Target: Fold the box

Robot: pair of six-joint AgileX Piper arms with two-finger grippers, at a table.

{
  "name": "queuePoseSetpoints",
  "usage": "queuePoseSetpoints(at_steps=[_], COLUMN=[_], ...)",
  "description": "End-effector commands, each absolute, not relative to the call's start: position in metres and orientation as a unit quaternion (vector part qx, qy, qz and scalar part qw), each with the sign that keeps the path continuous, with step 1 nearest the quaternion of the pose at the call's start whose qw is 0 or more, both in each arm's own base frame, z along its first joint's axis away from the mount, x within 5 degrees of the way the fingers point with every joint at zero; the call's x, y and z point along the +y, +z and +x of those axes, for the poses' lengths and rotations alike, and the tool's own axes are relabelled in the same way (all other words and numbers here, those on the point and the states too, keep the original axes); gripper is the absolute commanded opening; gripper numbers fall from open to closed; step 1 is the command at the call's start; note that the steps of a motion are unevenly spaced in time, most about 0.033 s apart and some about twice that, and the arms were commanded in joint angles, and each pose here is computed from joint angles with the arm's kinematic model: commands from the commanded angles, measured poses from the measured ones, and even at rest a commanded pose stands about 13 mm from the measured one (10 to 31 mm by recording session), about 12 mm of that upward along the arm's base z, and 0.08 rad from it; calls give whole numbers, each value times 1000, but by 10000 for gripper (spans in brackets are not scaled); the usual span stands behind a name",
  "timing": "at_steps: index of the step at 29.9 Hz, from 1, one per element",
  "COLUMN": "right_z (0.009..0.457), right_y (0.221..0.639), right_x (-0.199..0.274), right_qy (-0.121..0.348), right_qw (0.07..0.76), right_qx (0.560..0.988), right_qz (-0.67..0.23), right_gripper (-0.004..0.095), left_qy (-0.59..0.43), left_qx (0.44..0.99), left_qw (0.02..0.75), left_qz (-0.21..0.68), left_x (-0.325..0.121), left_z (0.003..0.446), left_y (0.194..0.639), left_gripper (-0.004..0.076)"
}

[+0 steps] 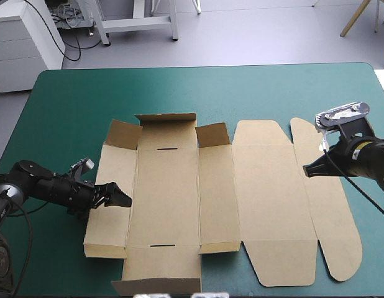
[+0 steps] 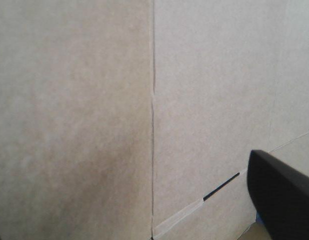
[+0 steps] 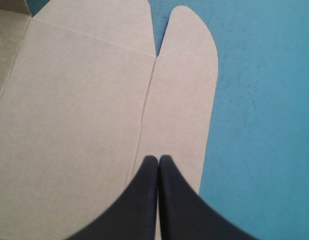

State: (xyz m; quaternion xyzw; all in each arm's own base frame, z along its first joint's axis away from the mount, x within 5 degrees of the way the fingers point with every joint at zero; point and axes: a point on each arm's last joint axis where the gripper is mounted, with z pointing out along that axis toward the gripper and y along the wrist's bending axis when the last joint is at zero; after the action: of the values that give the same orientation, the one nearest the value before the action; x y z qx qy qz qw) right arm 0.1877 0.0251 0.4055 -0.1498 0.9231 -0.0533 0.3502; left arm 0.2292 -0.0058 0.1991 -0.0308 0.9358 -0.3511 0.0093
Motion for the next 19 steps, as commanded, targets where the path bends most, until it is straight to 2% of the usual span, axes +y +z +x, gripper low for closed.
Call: queuePoseSetpoints(at_steps=[1,4,7,12,13,14,19], right_z=[185,185,185,185,185,185,185], right_y=[419,419,419,419,419,419,419], right_x=[23,23,23,23,23,23,23], right_qy=[-61,-61,-61,-62,-62,-62,-62], right_qw=[392,392,392,391,391,391,391], right_qx=[906,906,906,906,906,906,906], right_qz=[-148,-148,-148,-150,-150,-150,-150], right_gripper=[-19,-19,-19,-19,-19,-19,-19], left_qy=[-360,-357,-349,-333,-329,-324,-312], left_qx=[933,934,937,941,942,943,947], left_qw=[-1,4,14,34,39,45,46], left_qz=[-23,-25,-33,-46,-49,-55,-53], left_x=[-13,-13,-11,-9,-8,-7,-5], left_z=[227,228,230,234,235,236,236], left_y=[198,197,196,195,194,194,192], left_gripper=[732,699,556,92,20,-6,-10])
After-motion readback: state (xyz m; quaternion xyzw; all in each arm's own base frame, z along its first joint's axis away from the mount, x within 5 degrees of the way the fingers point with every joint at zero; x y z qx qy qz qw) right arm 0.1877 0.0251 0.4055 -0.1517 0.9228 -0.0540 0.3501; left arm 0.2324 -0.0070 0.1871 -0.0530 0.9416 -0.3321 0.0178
